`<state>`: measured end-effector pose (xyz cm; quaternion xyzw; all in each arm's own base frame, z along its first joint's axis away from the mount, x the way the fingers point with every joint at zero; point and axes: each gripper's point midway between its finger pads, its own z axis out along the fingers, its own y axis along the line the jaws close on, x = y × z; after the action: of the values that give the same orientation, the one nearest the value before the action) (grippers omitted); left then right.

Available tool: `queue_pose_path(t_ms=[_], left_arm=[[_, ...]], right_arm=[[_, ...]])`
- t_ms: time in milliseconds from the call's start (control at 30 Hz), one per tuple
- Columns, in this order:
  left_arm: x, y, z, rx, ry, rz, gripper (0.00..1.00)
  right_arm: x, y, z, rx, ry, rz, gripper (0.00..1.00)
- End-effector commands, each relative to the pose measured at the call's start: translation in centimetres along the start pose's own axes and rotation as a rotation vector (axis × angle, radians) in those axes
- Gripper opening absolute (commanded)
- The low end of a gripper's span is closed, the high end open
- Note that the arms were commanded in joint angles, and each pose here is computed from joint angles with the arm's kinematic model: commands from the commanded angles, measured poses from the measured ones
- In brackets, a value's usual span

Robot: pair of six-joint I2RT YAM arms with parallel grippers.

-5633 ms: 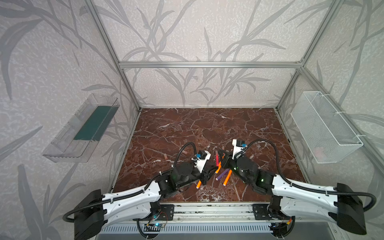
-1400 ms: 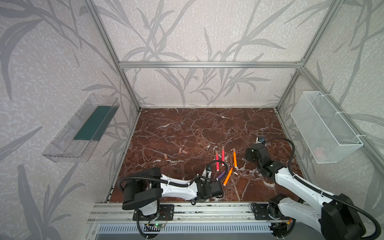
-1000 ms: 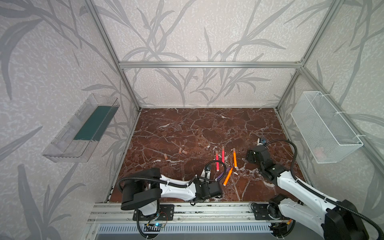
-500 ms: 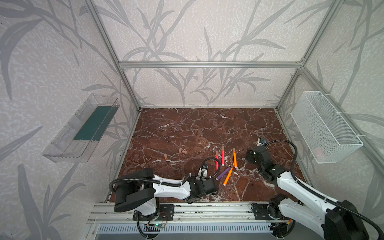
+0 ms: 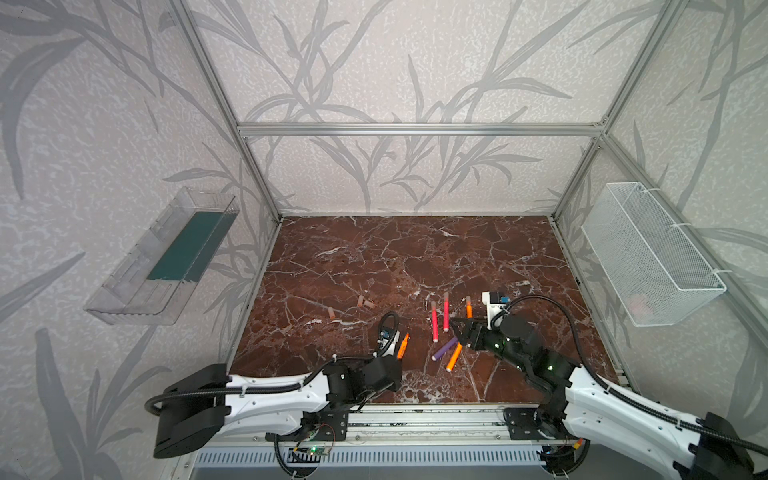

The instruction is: Insert the pens into the pen caps

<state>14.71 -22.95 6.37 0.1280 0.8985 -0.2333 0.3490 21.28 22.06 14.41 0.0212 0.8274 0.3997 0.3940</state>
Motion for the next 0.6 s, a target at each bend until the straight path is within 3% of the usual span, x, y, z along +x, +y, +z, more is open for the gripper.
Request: queue_pose_path(t_ms=[0,267,567], left_arm=[[-1.2,-1.0,-1.4,0.105,-0.074,-0.003,0.07],[-1.7,-1.0,-2.8,0.152,-0.111,-0.016,0.05],[-1.6,-1.9,-2.6,0.188,-0.112,-0.018,0.03]], right_arm=[[0.0,2.7,0.3,-0.147,-0.057,0.162,0.81],[2.8,6.9,1.1,-0.218,0.017,0.125,0.81],[5.6,8.6,4.3,-0.2,0.085,0.095,0.78]])
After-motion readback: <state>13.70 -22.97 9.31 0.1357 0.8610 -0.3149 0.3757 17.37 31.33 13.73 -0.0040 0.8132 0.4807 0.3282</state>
